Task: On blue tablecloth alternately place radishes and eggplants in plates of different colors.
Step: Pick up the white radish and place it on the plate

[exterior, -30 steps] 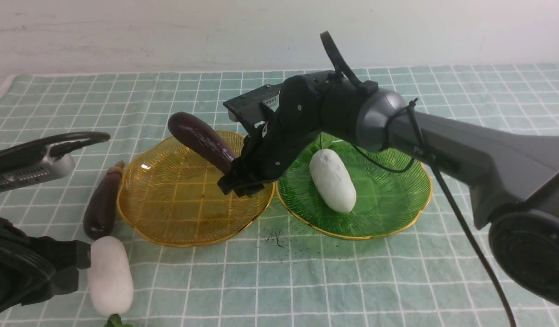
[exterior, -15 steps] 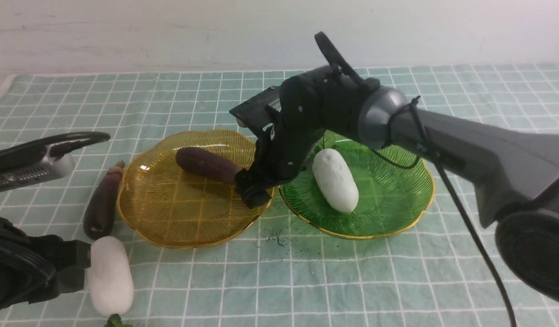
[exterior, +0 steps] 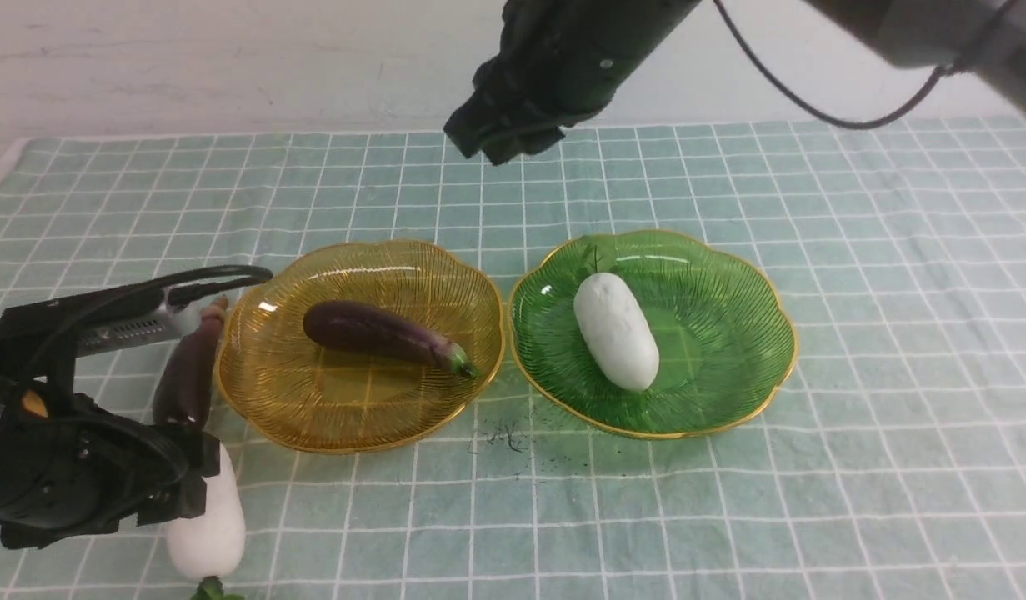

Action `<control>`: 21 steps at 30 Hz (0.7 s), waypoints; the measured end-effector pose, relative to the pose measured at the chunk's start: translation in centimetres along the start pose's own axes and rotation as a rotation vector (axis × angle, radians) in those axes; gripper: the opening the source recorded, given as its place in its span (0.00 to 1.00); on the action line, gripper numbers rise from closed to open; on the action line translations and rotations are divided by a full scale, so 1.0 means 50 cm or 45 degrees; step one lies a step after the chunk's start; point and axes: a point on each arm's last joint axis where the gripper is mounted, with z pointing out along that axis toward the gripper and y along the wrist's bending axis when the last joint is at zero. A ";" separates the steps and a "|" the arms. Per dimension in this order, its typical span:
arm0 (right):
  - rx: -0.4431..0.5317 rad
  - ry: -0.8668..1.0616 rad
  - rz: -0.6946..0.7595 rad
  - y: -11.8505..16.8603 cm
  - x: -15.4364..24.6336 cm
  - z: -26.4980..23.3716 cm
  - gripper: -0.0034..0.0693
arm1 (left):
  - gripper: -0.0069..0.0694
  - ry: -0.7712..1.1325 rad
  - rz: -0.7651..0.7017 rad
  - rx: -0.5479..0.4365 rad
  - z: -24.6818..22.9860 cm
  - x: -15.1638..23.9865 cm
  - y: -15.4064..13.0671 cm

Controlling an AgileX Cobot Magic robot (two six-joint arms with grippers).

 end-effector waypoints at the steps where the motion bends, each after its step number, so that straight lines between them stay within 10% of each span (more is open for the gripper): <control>1: 0.003 -0.012 0.015 0.001 0.004 -0.025 0.15 | 0.68 0.009 -0.001 -0.009 0.013 -0.004 0.000; 11: 0.007 -0.034 0.061 0.030 0.127 -0.242 0.03 | 0.68 0.088 -0.047 -0.042 0.134 -0.030 0.002; 21: -0.021 0.171 0.079 0.046 0.239 -0.215 0.03 | 0.67 0.121 -0.054 -0.056 0.146 -0.036 0.001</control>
